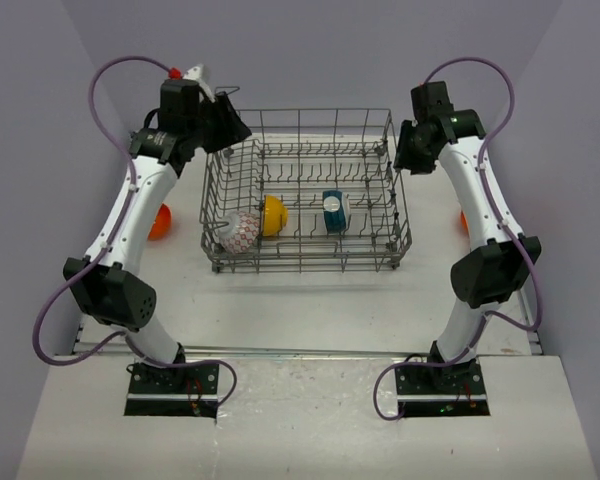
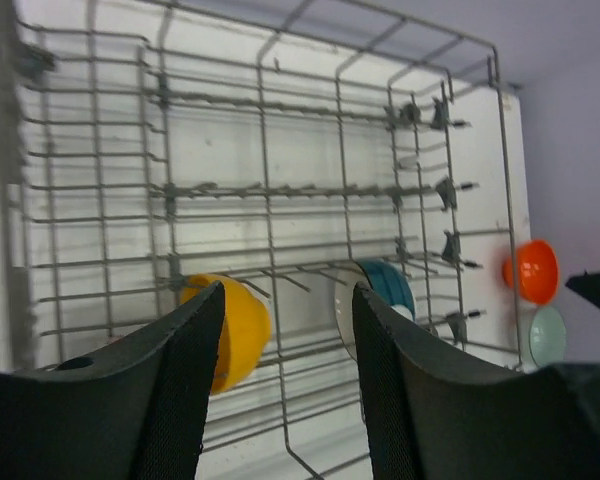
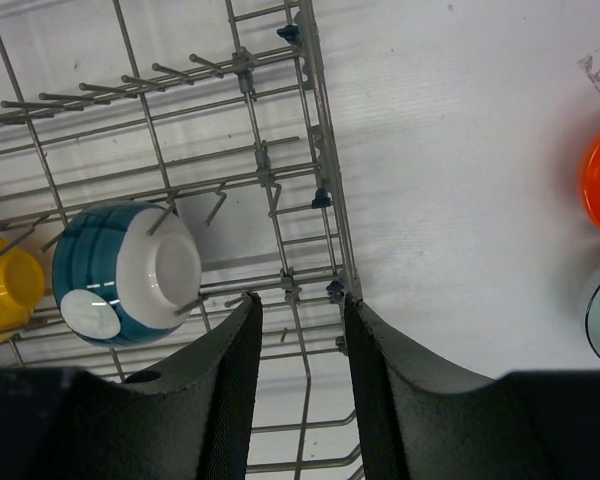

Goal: Unload the bowls from the dish rack

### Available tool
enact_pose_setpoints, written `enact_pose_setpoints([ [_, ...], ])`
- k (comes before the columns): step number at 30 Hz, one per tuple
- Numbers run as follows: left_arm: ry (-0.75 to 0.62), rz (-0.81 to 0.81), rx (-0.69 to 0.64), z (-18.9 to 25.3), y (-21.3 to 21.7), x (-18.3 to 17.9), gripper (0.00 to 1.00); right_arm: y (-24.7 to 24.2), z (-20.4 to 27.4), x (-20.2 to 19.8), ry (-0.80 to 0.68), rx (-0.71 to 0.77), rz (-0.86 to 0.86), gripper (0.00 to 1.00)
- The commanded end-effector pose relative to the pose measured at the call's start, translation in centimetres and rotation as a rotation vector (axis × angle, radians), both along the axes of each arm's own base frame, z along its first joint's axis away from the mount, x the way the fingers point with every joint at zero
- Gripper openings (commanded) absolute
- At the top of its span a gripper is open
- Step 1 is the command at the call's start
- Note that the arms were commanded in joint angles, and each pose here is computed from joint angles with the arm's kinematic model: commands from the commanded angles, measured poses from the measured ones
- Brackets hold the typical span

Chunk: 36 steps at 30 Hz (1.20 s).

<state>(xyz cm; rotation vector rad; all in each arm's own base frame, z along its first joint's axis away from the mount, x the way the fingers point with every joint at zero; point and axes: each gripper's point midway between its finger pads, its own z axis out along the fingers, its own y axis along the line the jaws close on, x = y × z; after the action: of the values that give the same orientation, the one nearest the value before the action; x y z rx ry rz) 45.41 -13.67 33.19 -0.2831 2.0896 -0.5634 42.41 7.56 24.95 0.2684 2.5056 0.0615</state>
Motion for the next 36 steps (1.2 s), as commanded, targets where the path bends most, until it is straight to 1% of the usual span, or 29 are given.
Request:
enact_pose_setpoints([
  [1, 0.046, -0.237, -0.057, -2.7, -5.8, -1.0, 0.55, -1.1, -1.2, -0.4, 0.039, -0.055, -0.023, 0.40],
  [5, 0.084, -0.369, -0.099, -4.6, -9.3, -2.0, 0.55, -1.4, -3.1, -0.5, 0.082, -0.063, -0.042, 0.39],
  [7, 0.085, -0.447, -0.137, -4.7, -11.1, -2.8, 0.55, -1.4, -4.5, -0.6, 0.106, -0.061, -0.041, 0.39],
  [10, 0.090, -0.513, -0.168, -5.0, -12.5, -3.5, 0.56, -1.8, -6.3, -0.8, 0.136, -0.055, -0.056, 0.39],
  [12, 0.110, -0.523, -0.180, -5.6, -12.9, -3.6, 0.56, -2.0, -7.5, -0.9, 0.159, -0.046, -0.063, 0.38],
  [15, 0.145, -0.555, -0.209, -6.6, -13.7, -4.1, 0.56, -2.5, -8.9, -0.9, 0.186, -0.032, -0.075, 0.34],
  [17, 0.167, -0.579, -0.210, -7.4, -14.6, -4.8, 0.56, -2.9, -9.6, -0.9, 0.201, -0.023, -0.088, 0.19],
  [18, 0.184, -0.596, -0.208, -8.0, -15.4, -5.4, 0.57, -2.9, -9.8, -0.8, 0.202, -0.017, -0.089, 0.06],
  [19, 0.196, -0.609, -0.213, -8.3, -15.9, -5.7, 0.57, -3.0, -10.0, -0.8, 0.207, -0.014, -0.096, 0.00],
  [23, 0.228, -0.648, -0.246, -9.9, -17.8, -7.2, 0.57, -3.1, -9.9, -0.7, 0.202, 0.002, -0.097, 0.00],
  [24, 0.270, -0.638, -0.267, -11.1, -18.0, -7.8, 0.57, -2.8, -9.8, -0.7, 0.201, 0.012, -0.094, 0.00],
  [26, 0.255, -0.656, -0.313, -11.1, -18.5, -8.1, 0.57, -2.7, -9.6, -0.6, 0.196, 0.032, -0.097, 0.00],
  [27, 0.299, -0.642, -0.344, -12.2, -18.5, -8.8, 0.57, -2.6, -9.3, -0.7, 0.196, 0.037, -0.094, 0.00],
  [28, 0.259, -0.663, -0.377, -11.5, -18.9, -8.7, 0.58, -2.4, -9.2, -0.7, 0.194, 0.048, -0.091, 0.00],
  [32, 0.273, -0.666, -0.459, -12.3, -19.5, -9.2, 0.58, -2.3, -8.9, -1.0, 0.194, 0.052, -0.082, 0.00],
  [33, 0.240, -0.679, -0.474, -12.1, -19.7, -9.0, 0.59, -2.3, -8.8, -1.0, 0.191, 0.053, -0.082, 0.00],
  [36, 0.220, -0.684, -0.490, -12.3, -20.0, -8.6, 0.58, -2.2, -9.0, -1.3, 0.195, 0.059, -0.076, 0.00],
])
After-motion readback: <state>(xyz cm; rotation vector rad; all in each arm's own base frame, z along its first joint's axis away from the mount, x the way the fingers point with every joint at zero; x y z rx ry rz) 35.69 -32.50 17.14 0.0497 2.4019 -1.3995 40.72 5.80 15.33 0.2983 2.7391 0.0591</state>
